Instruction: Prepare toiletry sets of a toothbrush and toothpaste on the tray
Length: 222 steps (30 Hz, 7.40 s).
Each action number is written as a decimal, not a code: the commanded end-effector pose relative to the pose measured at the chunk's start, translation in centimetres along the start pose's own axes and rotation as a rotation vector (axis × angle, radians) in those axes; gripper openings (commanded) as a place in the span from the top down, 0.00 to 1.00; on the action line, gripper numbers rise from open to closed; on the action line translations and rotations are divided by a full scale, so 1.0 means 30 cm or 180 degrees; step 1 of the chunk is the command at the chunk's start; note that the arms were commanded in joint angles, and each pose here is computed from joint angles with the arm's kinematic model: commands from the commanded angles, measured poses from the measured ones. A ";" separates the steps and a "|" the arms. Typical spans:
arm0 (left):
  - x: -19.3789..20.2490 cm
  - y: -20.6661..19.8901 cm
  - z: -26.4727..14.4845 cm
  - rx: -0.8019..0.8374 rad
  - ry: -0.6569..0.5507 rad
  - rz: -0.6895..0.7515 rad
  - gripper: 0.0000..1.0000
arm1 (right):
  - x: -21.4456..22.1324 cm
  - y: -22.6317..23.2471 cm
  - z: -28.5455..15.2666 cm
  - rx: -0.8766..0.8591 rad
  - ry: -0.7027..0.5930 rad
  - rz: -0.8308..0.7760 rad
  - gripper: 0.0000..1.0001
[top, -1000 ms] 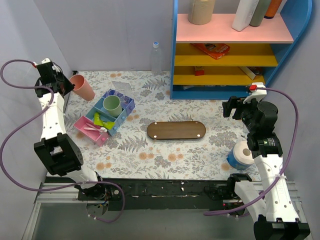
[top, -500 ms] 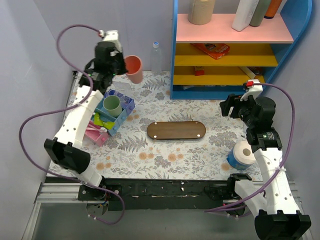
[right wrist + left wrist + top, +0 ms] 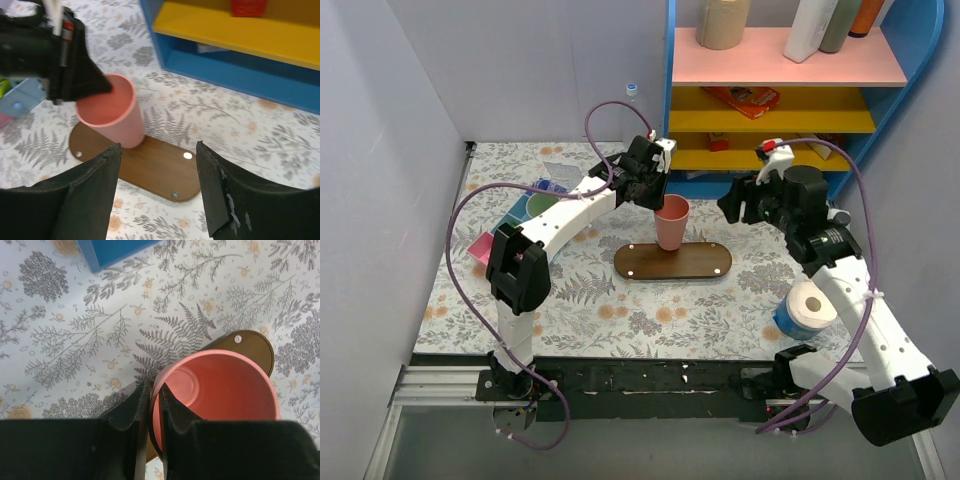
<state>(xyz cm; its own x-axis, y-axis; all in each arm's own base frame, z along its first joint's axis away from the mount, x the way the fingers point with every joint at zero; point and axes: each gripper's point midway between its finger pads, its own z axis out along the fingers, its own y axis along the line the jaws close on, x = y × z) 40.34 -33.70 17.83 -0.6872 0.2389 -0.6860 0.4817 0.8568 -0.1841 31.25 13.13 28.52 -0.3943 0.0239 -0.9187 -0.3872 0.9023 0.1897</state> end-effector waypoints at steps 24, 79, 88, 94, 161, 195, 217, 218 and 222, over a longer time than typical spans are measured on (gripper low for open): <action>0.016 -0.038 -0.176 0.0060 -0.0660 -0.0062 1.00 | 0.095 0.243 0.285 -0.0011 0.0855 0.0068 0.48; -0.101 0.040 -0.470 0.0051 -0.1789 0.0106 0.02 | 0.100 -0.025 0.182 0.0745 0.0831 -0.0125 0.99; -0.147 0.340 -0.670 -0.0466 -0.2554 -0.0593 0.02 | 0.210 -0.097 0.136 0.0588 0.1050 0.0044 0.99; -0.148 0.362 -0.719 -0.0596 -0.2737 -0.0532 0.02 | 0.270 -0.092 0.139 0.0526 0.1105 0.0111 0.99; -0.127 0.335 -0.644 -0.0416 -0.2548 -0.0515 0.02 | 0.393 -0.143 0.188 0.0737 0.1466 0.0143 0.41; -0.111 0.424 -0.478 -0.0551 -0.1802 -0.0092 0.02 | 0.064 -0.091 0.019 0.0679 0.0450 0.0041 0.20; -0.150 0.727 -0.248 -0.1478 -0.0853 -0.0259 0.27 | 0.070 -0.121 -0.149 0.0865 0.0172 -0.0155 0.21; -0.144 0.736 -0.248 -0.1472 -0.0850 -0.0277 0.27 | 0.072 -0.123 -0.147 0.0869 0.0171 -0.0153 0.20; -0.135 0.765 -0.247 -0.1487 -0.0838 -0.0319 0.29 | 0.075 -0.121 -0.140 0.0852 0.0183 -0.0147 0.20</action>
<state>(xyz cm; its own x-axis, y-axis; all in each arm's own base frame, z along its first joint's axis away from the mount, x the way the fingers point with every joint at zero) 49.99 -12.92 19.57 -0.5581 0.0838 -0.8255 0.1110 0.9935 0.0257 27.94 8.26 26.39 -0.4675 -0.0363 -0.8833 -0.1771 0.9827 0.0534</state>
